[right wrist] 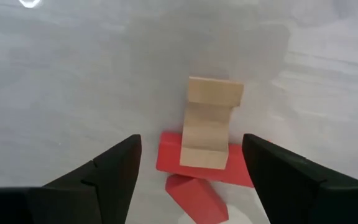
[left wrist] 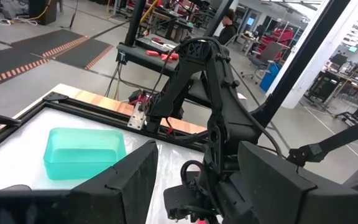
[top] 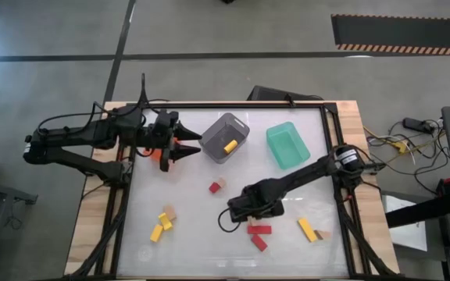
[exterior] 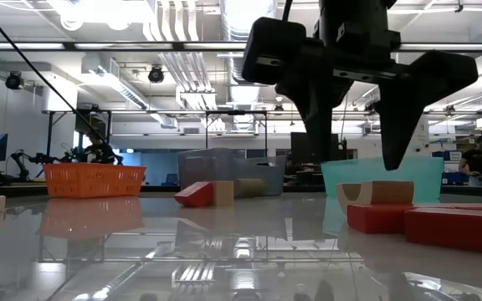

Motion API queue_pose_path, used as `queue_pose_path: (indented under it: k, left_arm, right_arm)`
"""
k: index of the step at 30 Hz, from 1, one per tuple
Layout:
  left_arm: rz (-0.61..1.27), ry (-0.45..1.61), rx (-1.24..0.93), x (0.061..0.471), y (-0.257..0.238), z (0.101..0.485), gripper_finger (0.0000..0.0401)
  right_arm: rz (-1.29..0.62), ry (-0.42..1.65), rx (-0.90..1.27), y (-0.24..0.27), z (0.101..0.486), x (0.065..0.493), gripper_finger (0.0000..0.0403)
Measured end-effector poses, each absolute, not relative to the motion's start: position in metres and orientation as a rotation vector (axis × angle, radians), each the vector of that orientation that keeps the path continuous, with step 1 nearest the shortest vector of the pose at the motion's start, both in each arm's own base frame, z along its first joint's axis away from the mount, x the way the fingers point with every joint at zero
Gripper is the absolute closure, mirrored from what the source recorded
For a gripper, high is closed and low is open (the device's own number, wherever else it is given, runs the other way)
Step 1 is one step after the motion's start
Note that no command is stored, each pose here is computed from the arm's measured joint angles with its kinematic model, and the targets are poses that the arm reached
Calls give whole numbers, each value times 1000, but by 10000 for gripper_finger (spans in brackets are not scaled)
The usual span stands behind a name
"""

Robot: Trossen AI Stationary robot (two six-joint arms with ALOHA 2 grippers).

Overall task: Sort & place blocks by color
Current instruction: Put the brown block into the blue bin

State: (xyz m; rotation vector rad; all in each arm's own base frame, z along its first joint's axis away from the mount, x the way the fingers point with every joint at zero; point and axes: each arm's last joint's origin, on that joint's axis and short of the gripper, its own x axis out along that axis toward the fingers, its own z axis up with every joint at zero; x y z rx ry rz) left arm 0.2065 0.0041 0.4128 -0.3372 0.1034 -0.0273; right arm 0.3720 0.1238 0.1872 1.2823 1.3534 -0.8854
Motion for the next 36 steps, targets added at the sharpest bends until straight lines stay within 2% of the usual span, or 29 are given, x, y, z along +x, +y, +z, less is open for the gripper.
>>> queue_pose_path:
  k: [19,28,36]
  left_arm:
    - [-27,103,-336,207,4,413,193]
    - [-27,104,-328,207,4,413,193]
    - [-27,103,-328,207,4,413,193]
  right_arm:
    - [-920,1409,1210,125,158,377,159]
    - [-923,1425,1189,125,150,379,205]
    - [-913,1411,1205,125,150,381,274]
